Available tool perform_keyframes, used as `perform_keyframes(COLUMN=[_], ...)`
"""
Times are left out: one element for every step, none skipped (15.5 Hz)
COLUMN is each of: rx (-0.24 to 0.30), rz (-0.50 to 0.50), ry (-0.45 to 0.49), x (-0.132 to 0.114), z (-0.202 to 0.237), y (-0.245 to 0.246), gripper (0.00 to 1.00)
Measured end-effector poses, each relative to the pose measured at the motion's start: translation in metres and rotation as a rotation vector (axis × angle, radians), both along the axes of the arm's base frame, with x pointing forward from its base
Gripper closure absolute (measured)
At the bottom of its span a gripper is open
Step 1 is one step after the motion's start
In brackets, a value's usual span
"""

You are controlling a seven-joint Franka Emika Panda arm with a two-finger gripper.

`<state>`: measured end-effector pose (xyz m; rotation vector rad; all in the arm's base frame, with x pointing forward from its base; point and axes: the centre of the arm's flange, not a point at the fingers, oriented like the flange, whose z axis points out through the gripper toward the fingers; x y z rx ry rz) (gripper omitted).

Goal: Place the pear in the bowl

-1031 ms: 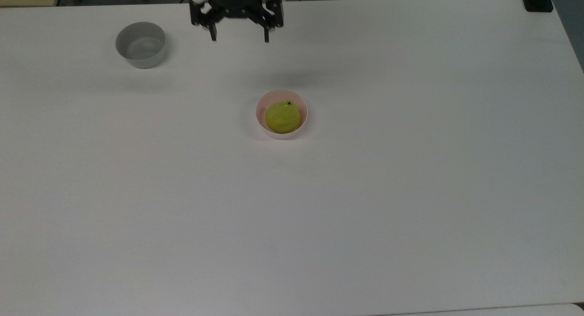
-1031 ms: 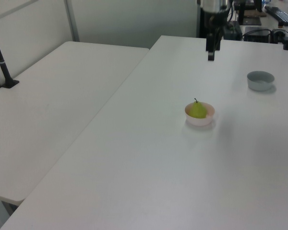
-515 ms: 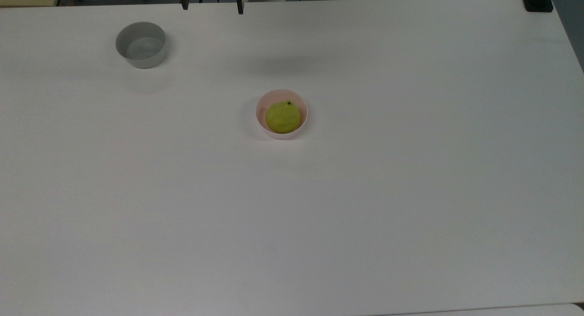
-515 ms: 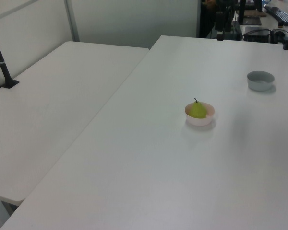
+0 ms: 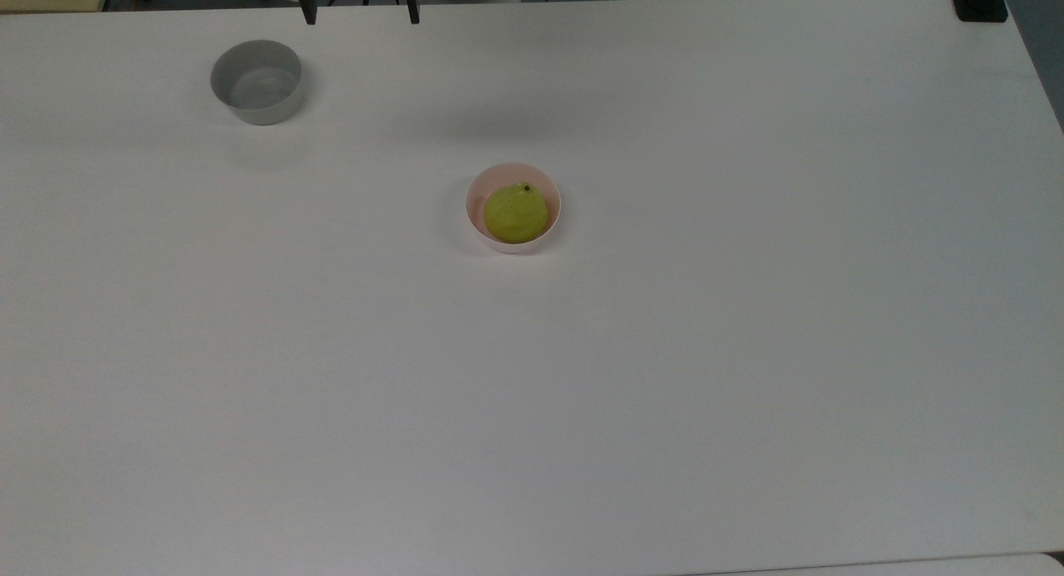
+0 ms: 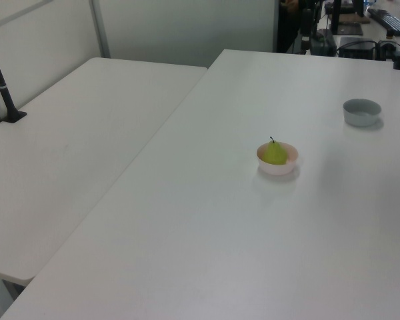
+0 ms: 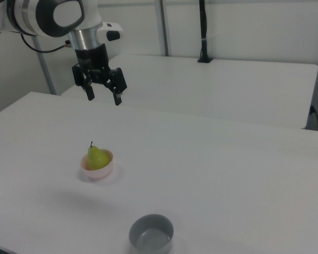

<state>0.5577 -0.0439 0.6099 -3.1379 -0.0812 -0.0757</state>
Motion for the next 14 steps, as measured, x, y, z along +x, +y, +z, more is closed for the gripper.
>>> perform_keyframes(rx=[-0.002,-0.005,-0.006,-0.007,-0.007,-0.007,-0.007,-0.007,-0.007,-0.007,-0.007,-0.007,-0.007,-0.007], rz=[0.021,0.042,0.057,0.065,0.069,0.073,0.076,0.076,0.076,0.076,0.076,0.077,0.077,0.077], ry=[-0.015,-0.028,-0.034,-0.036,-0.036,-0.036,-0.036,-0.036,-0.036,-0.036,-0.036,-0.036,-0.036,-0.036], x=[0.0015,0.0029,0.0036,0.0037,0.0037,0.0037,0.0037,0.0037,0.0038,0.0038,0.0038,0.0038,0.0038,0.0038], z=[0.0011,0.002,0.0022,0.0023,0.0023,0.0023,0.0023,0.0023,0.0022,0.0022,0.0022,0.0022,0.0022,0.0022], y=[-0.0031,-0.0063,-0.0084,-0.0093,-0.0094,-0.0093,-0.0093,-0.0093,-0.0093,-0.0092,-0.009,-0.0089,-0.0089,-0.0089], gripper=[0.0,0.0,0.0,0.0,0.0,0.0,0.0,0.0,0.0,0.0,0.0,0.0,0.0,0.0])
